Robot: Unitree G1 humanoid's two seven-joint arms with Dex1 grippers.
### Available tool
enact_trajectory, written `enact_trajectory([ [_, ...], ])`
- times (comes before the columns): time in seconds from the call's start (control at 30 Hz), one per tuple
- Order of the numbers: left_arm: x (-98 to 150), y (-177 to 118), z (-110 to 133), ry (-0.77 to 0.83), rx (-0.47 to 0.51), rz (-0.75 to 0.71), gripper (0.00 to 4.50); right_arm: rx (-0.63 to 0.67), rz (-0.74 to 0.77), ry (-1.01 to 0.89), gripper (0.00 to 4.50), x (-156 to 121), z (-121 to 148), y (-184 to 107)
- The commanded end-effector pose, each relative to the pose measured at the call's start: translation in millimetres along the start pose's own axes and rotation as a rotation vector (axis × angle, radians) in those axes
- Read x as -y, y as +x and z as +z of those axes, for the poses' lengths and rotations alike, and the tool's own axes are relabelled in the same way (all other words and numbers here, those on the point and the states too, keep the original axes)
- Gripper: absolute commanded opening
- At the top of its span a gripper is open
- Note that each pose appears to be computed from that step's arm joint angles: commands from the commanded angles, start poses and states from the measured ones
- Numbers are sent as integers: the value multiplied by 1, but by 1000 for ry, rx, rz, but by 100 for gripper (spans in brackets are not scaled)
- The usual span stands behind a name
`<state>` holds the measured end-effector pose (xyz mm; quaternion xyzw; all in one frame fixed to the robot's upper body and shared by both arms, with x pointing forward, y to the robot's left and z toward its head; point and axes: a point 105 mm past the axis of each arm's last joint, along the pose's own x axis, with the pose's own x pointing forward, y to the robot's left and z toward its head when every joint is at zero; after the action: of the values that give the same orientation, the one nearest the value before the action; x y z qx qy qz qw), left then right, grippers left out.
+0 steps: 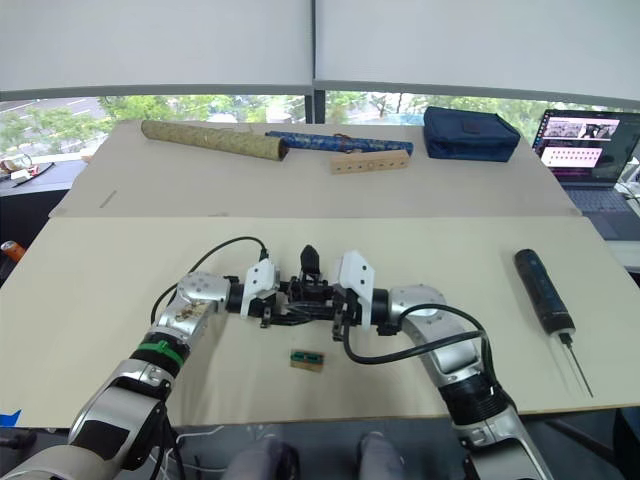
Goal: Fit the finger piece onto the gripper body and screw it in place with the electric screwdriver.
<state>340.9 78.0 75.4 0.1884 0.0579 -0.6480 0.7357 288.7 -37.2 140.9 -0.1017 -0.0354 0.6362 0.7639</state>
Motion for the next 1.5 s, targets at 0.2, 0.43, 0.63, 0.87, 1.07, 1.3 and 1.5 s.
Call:
enact_trajectory([
  [0.2,9,-4,-16,-38,-57,-27,229,-76,-53,9,43,13,-11,-5],
  [0.43,11,-6,-18,-42,-64,-28,229,-113,-21,49,43,9,-21,-4],
  [0.63,9,-8,-18,-42,-71,-27,229,-148,83,138,43,-8,-28,-5],
  [0.87,10,-10,-20,-45,-81,-31,229,-215,92,143,43,-2,-34,-3],
  [1.07,10,-10,-21,-49,-78,-27,229,-276,55,94,43,8,-40,-2],
  [1.3,12,-10,-21,-53,-79,-27,229,-251,82,90,43,5,-32,-1],
  [1.5,14,-10,-23,-58,-85,-31,229,-103,59,90,92,14,0,3],
])
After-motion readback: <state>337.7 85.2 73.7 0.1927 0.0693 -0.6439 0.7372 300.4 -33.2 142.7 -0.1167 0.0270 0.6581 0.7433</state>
